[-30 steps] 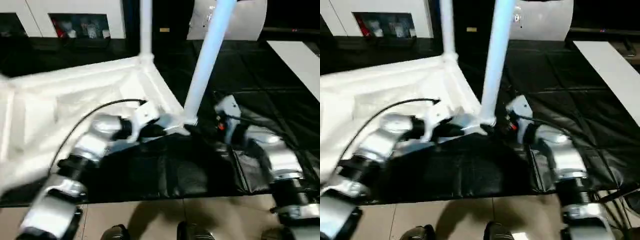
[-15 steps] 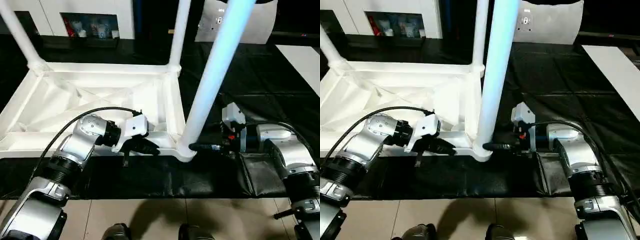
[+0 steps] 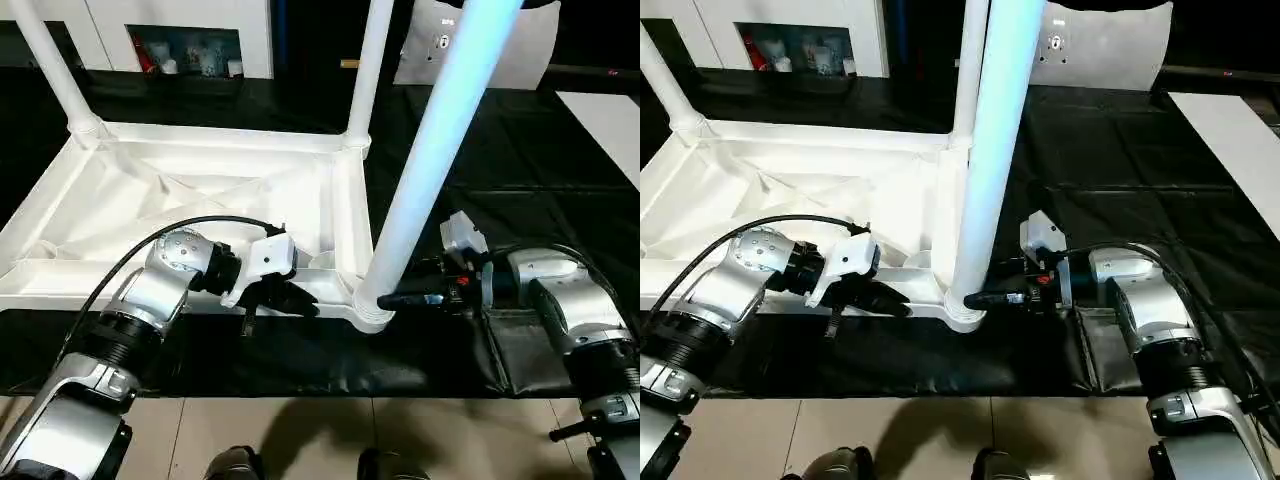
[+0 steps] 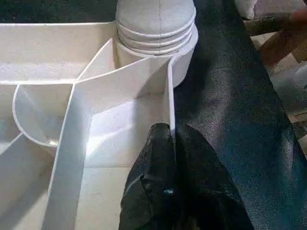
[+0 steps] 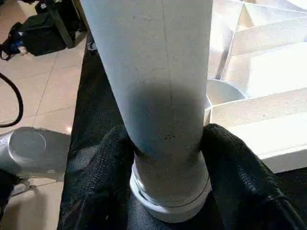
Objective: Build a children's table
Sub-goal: Rotate leg to tighten
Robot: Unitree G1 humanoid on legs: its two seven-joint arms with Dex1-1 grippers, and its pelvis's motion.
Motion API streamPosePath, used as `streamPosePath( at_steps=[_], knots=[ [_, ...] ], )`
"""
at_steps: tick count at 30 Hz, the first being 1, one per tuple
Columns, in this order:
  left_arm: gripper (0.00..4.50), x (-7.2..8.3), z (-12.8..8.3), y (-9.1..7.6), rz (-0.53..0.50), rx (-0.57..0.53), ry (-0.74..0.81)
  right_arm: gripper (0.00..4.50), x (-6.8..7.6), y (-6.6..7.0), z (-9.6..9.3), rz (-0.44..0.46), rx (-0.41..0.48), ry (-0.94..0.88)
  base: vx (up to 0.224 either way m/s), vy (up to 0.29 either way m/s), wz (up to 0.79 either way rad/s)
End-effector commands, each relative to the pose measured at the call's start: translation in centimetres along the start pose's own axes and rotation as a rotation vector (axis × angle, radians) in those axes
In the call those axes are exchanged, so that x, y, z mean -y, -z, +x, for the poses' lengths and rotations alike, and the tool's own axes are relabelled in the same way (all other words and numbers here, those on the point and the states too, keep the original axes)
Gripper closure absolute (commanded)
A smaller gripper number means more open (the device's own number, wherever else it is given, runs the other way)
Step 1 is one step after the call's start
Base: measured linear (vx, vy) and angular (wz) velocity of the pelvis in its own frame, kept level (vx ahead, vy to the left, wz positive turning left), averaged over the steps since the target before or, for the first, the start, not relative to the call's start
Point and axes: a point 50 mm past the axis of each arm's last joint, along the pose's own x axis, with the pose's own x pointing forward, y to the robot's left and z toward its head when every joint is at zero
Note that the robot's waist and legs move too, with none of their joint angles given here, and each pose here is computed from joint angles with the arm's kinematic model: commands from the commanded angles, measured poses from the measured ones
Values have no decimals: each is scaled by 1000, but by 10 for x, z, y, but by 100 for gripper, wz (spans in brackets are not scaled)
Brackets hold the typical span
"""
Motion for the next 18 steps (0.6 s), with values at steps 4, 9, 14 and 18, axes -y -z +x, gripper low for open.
streamPosePath(
  at_steps=[4,9,14,18],
  knots=[
    [450,6,11,1,-4,-7,62,262,-7,2,6,0,5,-44,0,0,0],
    [450,-3,16,-2,-77,19,-55,262,-12,8,20,30,42,55,0,0,0],
    [450,-21,35,-24,-197,126,-246,262,-3,10,59,134,94,347,-24,0,-2],
    [450,-30,45,-36,-239,149,-333,263,-1,5,80,160,103,461,-42,11,-9]
  ],
)
